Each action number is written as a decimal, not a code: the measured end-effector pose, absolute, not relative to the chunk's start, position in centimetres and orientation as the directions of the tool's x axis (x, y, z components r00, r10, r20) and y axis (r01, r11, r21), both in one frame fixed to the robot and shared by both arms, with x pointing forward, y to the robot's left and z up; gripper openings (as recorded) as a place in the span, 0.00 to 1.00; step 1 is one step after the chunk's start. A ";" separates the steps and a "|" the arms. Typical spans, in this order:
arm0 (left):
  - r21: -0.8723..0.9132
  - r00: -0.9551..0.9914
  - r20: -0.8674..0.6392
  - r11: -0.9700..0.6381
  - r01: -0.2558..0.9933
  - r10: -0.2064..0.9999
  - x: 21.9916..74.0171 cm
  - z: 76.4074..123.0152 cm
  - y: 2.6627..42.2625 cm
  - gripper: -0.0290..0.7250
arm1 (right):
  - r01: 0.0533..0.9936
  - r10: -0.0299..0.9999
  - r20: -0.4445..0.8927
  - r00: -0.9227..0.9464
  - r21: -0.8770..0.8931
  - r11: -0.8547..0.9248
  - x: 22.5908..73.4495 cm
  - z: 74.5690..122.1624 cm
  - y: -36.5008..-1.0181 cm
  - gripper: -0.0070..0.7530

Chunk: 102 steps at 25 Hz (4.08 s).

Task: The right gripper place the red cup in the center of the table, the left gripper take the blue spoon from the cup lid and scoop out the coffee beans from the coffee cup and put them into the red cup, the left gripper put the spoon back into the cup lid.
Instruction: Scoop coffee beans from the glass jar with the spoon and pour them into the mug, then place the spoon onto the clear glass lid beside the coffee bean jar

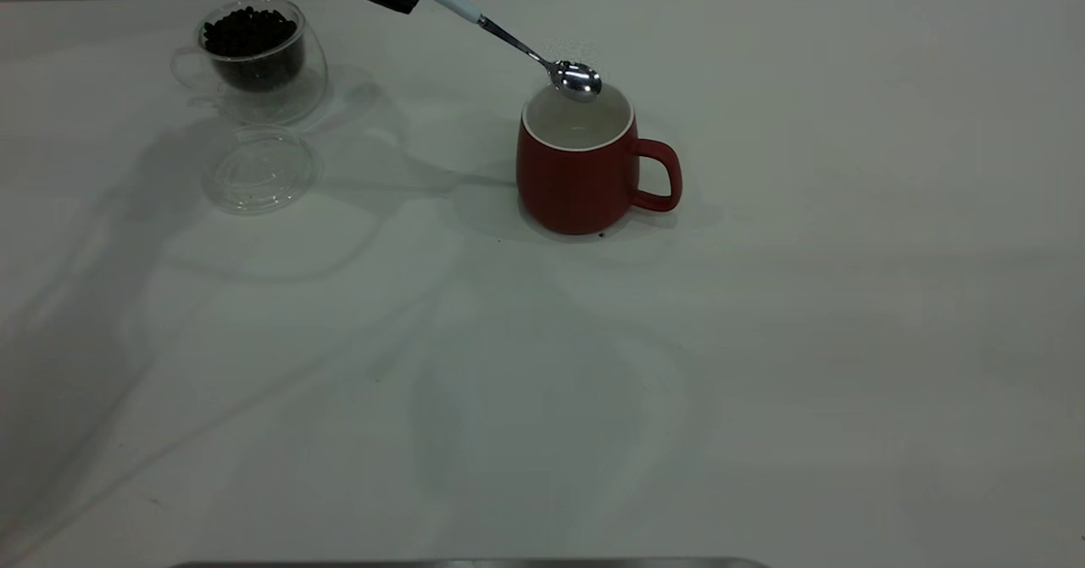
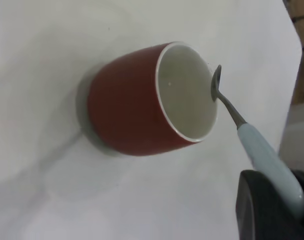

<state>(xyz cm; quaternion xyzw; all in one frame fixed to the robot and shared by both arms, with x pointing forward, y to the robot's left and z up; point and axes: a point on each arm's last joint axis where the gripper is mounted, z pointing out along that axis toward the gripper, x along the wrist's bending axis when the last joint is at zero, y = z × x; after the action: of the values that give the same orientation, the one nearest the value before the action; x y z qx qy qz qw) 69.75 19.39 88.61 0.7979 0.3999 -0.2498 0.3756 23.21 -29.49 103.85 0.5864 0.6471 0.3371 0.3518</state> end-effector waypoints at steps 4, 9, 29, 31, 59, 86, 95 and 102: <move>0.268 0.372 -0.760 -0.264 0.927 0.533 70.2 88.6 21.7 0.21 | 0.522 0.996 -0.060 -0.065 0.849 0.085 23.2 103.9 -29.5 0.73; 0.212 0.244 -0.775 -0.124 0.969 0.583 70.8 89.3 26.2 0.21 | 0.522 0.996 -0.060 -0.065 0.849 0.085 23.2 103.9 -29.5 0.73; 0.167 0.050 -0.849 0.178 0.970 0.525 64.0 89.4 37.9 0.21 | 0.522 0.996 -0.060 -0.065 0.849 0.085 23.2 103.9 -29.5 0.73; 0.164 0.031 -0.851 0.210 0.964 0.524 63.4 89.1 39.2 0.21 | 0.522 0.996 -0.060 -0.065 0.849 0.085 23.2 103.9 -29.5 0.73; 0.062 -0.165 -0.846 0.400 0.914 0.507 60.6 81.7 43.3 0.21 | 0.522 0.996 -0.060 -0.065 0.849 0.085 23.2 103.9 -29.5 0.73; 0.065 -0.160 -0.821 0.368 0.928 0.548 61.6 77.9 40.1 0.21 | 0.522 0.996 -0.060 -0.065 0.849 0.085 23.2 103.9 -29.5 0.73; 0.073 -0.165 -0.809 0.375 0.924 0.565 61.8 77.8 40.0 0.21 | 0.522 0.996 -0.060 -0.065 0.849 0.085 23.2 103.9 -29.5 0.73; 0.085 -0.178 -0.783 0.386 0.918 0.596 61.9 77.4 40.3 0.35 | 0.522 0.996 -0.060 -0.065 0.849 0.085 23.2 103.9 -29.5 0.73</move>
<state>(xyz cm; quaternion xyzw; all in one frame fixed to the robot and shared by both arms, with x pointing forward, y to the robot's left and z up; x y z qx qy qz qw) 61.86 40.30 77.44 0.5128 0.7381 -0.2097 0.3850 23.21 -29.49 103.85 0.5864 0.6471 0.3371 0.3518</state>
